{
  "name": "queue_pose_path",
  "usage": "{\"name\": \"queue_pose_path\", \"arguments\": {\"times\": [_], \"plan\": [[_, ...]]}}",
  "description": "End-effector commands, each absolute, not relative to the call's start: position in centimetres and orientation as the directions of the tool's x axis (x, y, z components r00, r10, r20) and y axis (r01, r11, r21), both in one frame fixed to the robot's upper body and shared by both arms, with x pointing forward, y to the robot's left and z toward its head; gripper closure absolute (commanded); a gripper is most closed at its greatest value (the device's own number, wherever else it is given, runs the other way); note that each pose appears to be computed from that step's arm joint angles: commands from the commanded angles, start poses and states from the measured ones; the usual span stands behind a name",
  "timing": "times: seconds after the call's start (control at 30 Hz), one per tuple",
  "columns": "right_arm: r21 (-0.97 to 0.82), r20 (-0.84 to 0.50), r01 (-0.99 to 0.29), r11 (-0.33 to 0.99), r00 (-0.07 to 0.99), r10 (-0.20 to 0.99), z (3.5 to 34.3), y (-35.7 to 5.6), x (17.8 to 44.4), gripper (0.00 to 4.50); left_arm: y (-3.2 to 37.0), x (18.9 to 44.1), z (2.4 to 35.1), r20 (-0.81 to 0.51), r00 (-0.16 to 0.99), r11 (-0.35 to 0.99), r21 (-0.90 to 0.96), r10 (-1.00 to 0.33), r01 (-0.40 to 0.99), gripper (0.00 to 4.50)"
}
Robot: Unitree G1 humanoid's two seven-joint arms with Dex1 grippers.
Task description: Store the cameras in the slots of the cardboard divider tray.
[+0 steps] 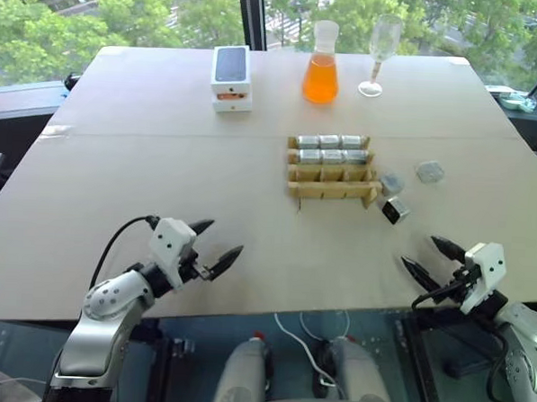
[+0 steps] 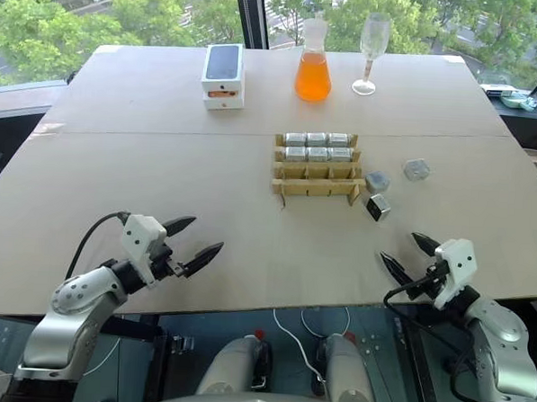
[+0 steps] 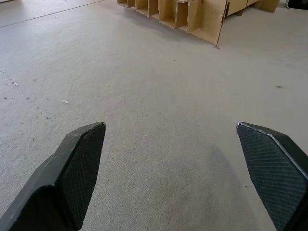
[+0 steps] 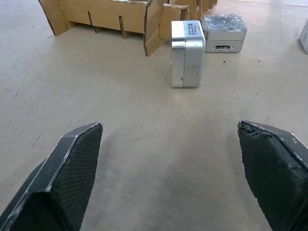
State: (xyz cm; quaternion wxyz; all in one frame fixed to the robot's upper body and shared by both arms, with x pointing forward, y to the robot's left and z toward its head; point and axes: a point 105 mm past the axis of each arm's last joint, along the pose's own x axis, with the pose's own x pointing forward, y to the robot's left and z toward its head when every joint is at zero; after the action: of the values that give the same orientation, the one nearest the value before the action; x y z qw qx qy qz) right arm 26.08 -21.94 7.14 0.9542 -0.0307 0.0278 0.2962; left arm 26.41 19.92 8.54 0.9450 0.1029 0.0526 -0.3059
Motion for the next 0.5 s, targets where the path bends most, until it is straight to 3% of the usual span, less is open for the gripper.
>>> {"name": "queue_pose_path", "arguments": {"times": [0.03,0.5], "plan": [[-0.082,-0.044,-0.553,0.829,0.833,0.551,8.18,-22.62,26.27,0.05,19.88,26.5,9.42,-0.142,0.808,0.785,0.191,-0.572,0.589,0.0],[-0.078,-0.053,-0.556,0.827,0.831,0.554,8.01,-22.5,26.37,0.05,19.98,26.43,9.38,-0.134,0.808,0.789,0.176,-0.574,0.589,0.0]]}}
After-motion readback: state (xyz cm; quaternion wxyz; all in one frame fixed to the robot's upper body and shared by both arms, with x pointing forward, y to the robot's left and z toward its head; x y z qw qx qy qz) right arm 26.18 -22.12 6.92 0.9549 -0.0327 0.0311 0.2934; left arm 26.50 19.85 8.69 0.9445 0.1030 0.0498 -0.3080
